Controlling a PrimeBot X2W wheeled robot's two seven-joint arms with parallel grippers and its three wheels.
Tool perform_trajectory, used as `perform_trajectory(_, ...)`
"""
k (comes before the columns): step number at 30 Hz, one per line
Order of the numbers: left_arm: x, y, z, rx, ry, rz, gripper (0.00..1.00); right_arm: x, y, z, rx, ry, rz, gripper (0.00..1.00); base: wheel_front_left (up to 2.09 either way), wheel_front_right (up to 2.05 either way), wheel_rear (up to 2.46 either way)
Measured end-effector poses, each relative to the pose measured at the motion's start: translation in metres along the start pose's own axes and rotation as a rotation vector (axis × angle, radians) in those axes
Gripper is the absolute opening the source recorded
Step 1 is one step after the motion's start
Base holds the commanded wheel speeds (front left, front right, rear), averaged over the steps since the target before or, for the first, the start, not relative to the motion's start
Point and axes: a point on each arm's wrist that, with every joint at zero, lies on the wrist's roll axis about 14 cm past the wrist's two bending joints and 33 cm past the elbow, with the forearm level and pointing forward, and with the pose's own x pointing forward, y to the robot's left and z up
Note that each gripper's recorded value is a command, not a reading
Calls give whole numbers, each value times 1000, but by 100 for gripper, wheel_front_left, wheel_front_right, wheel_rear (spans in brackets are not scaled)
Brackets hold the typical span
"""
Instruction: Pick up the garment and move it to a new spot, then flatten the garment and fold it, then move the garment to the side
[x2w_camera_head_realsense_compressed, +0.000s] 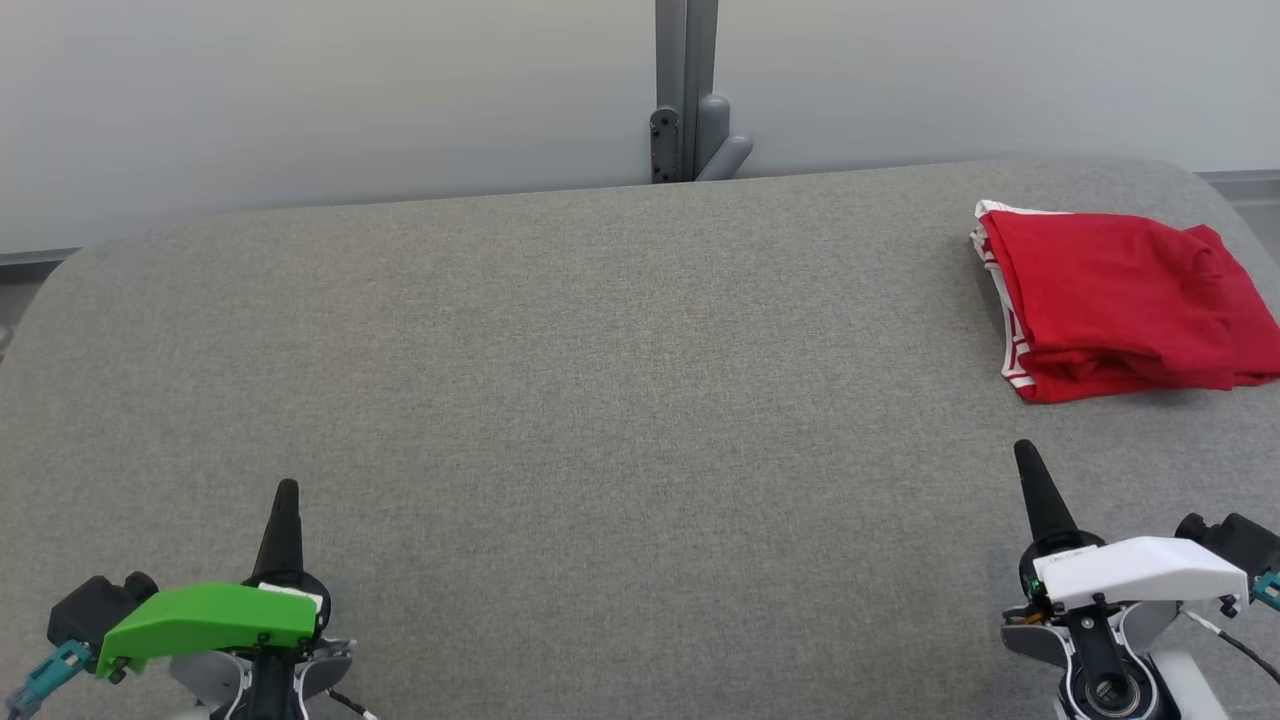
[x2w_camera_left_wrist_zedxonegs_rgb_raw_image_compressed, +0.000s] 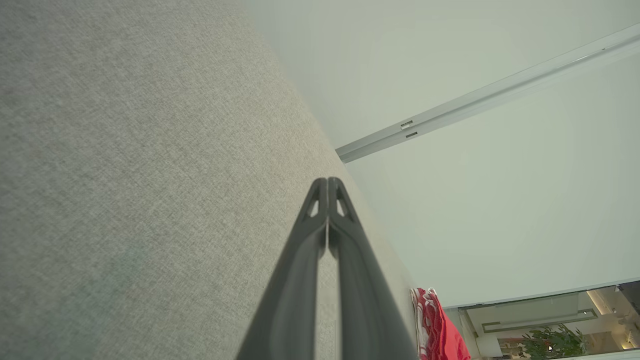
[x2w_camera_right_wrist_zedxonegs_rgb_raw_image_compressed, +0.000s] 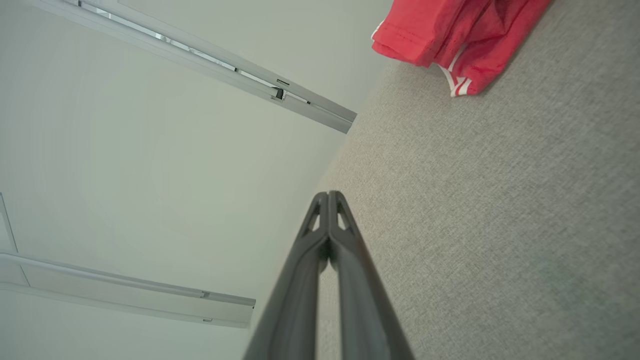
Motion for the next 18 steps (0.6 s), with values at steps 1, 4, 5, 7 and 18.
perform_trajectory(1,0,0,0,0,0,0,0,0,0,0,0,0,0,0,0,0,0)
perform_trajectory(4,1,-1,0,-36,3,-5,0,0,0,1,28,-3,-3,0,0,0,0)
perform_trajectory(5,1,-1,0,-45,4,-6,0,0,-1,2,37,-4,-3,0,0,0,0)
perform_trajectory(7,2,-2,1,-60,5,-11,0,0,-1,3,56,-4,-5,0,0,0,0)
perform_trajectory(18,5,-8,4,-164,12,-34,0,2,-1,8,153,-14,-5,0,0,0,0)
